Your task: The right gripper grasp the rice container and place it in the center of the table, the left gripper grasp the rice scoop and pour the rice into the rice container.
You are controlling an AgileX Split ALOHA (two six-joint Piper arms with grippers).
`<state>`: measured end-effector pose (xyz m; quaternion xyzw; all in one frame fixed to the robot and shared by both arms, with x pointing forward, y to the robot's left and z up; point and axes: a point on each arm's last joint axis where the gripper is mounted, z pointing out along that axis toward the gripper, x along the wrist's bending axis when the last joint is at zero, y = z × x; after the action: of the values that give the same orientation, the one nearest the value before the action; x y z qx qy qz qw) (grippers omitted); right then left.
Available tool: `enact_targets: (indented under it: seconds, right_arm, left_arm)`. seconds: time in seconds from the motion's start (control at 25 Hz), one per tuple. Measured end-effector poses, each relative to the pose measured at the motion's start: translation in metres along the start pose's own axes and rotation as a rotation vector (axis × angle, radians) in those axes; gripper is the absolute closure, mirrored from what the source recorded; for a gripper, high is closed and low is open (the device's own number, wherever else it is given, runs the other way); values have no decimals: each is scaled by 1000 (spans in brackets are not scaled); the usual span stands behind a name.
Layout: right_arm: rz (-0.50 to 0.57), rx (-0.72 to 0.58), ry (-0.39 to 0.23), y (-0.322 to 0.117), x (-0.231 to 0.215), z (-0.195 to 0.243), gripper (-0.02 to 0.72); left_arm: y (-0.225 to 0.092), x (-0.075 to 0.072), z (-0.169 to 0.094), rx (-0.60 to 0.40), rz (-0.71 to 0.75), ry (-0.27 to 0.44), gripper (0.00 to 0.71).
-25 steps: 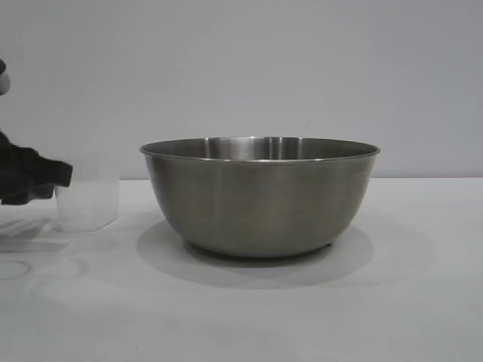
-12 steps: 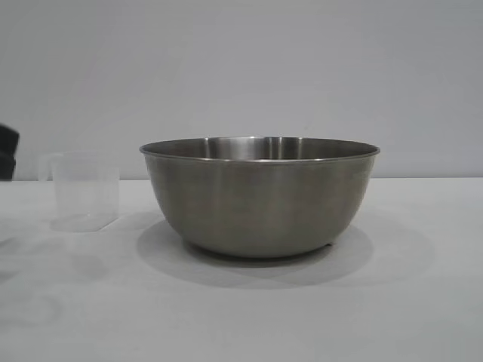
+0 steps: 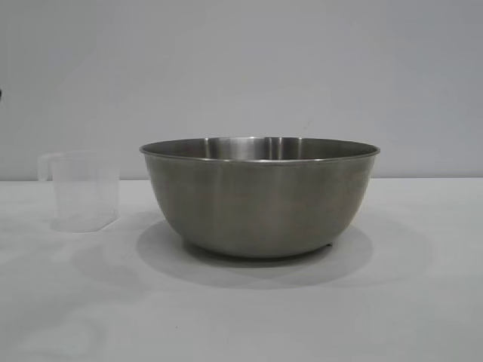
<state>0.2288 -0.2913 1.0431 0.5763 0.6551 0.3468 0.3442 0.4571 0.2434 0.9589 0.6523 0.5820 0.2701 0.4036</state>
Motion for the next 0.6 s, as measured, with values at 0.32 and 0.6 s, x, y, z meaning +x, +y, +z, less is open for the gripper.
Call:
enact_targets:
  seconds: [0.32,0.6]
  right_arm:
    - [0,0,0,0,0,0,192]
    - [0,0,0,0,0,0,192]
  left_arm:
    - [63,-10,-8,190,23,14,326]
    - [91,-15,-38,375,127,6,331]
